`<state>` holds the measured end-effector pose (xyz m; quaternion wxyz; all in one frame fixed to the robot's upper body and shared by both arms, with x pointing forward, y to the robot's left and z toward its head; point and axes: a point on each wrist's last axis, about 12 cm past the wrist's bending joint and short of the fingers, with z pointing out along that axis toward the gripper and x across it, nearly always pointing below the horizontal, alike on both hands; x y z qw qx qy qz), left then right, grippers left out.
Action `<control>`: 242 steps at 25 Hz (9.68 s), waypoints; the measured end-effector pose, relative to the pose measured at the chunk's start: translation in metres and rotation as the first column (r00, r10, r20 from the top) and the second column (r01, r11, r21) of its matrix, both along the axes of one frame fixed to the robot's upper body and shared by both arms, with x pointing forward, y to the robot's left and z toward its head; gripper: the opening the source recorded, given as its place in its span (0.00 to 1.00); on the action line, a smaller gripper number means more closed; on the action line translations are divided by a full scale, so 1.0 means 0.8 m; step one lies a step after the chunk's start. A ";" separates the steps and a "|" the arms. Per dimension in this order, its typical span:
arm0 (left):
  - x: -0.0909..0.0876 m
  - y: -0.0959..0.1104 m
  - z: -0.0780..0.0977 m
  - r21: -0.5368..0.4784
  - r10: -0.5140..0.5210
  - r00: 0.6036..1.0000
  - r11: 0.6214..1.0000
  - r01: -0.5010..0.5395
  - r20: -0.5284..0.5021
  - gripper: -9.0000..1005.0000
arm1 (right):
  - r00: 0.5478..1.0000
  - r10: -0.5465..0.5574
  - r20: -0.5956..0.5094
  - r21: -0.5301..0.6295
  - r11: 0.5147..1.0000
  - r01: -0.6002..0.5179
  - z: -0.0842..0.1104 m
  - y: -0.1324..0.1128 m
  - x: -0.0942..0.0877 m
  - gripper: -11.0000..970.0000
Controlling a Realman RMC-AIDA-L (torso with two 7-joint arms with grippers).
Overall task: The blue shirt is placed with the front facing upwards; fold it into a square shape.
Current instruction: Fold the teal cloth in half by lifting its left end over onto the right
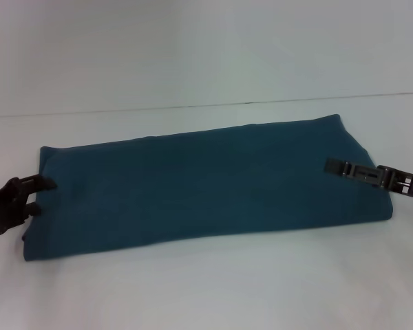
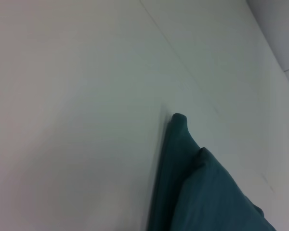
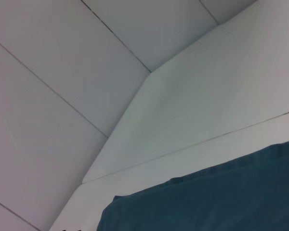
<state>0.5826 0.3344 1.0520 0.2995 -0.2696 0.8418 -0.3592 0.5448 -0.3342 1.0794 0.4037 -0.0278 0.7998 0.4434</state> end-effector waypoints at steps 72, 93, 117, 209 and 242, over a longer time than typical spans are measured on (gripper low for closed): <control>0.012 -0.008 0.024 0.336 -0.254 0.962 0.918 0.209 0.096 0.87 | 1.000 -0.021 -0.007 -0.013 1.000 0.021 -0.004 -0.006 -0.001 0.86; 0.012 -0.008 0.014 0.362 -0.260 0.963 0.906 0.217 0.073 0.87 | 1.000 -0.023 -0.008 -0.013 1.000 0.023 -0.005 -0.005 -0.002 0.86; 0.015 -0.016 0.009 0.374 -0.296 0.954 0.890 0.261 0.039 0.86 | 1.000 -0.023 -0.008 -0.014 1.000 0.023 -0.005 -0.006 -0.002 0.86; 0.006 0.052 0.099 0.095 -0.148 0.964 0.987 0.130 0.222 0.09 | 0.999 -0.039 -0.019 0.003 0.999 0.039 -0.004 -0.011 -0.005 0.86; 0.072 -0.200 0.094 -0.097 -0.395 0.867 0.893 0.440 0.302 0.12 | 0.999 -0.027 -0.028 -0.001 1.000 0.027 -0.008 -0.004 -0.005 0.86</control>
